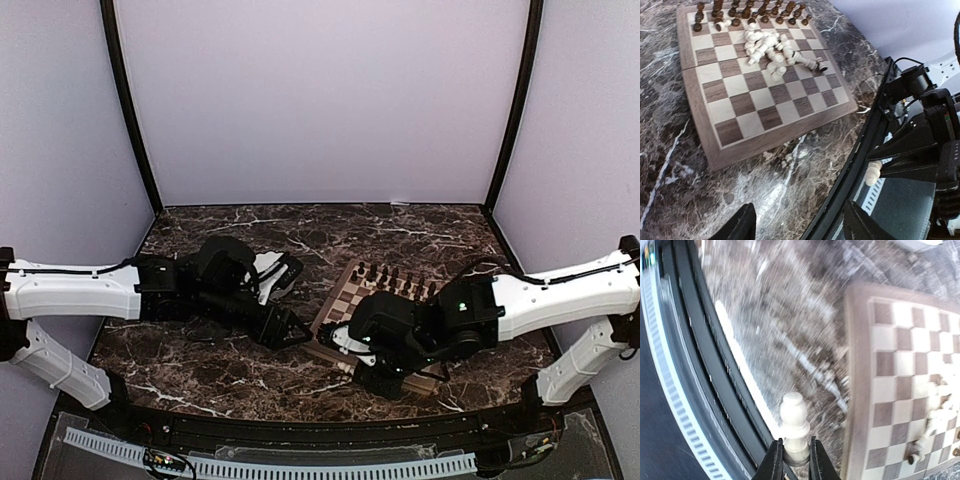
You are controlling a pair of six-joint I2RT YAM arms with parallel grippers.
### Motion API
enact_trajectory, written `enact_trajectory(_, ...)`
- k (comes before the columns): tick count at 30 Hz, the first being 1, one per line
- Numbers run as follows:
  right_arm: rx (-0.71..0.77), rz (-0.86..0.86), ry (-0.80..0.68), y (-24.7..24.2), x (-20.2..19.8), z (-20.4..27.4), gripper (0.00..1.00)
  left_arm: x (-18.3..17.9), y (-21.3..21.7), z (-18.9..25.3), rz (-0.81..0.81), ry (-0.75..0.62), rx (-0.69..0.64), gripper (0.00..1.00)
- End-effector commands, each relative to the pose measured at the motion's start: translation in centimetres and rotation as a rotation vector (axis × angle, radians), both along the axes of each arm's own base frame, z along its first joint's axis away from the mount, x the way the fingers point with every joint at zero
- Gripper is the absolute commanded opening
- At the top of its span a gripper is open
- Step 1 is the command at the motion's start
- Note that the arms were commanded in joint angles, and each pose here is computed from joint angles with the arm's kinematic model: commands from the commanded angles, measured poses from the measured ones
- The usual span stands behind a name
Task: Set up the chess pieces on the board
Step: Pass from the right arm to the left
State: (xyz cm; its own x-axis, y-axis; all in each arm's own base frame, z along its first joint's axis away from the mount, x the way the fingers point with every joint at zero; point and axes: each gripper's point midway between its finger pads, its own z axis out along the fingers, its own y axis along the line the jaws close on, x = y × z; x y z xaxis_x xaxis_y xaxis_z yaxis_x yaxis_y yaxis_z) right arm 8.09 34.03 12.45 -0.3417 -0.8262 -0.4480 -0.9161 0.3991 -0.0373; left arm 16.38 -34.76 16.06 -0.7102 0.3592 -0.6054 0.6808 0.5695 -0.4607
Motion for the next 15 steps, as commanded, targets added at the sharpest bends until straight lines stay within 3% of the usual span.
enact_trajectory(1, 0.233, -0.114, -0.055, 1.7, 3.1, 5.2, 0.08, -0.3, -2.6, 3.6, -0.125, 0.082, -0.169, 0.61)
enact_trajectory(6, 0.332, -0.167, -0.056, 1.8, 5.3, 7.0, 0.08, -0.5, -4.3, 4.5, -0.209, 0.223, -0.321, 0.58)
enact_trajectory(15, 0.296, -0.089, -0.055, 3.7, 5.2, 6.3, 0.08, -0.1, -5.8, 4.6, -0.261, 0.321, -0.397, 0.55)
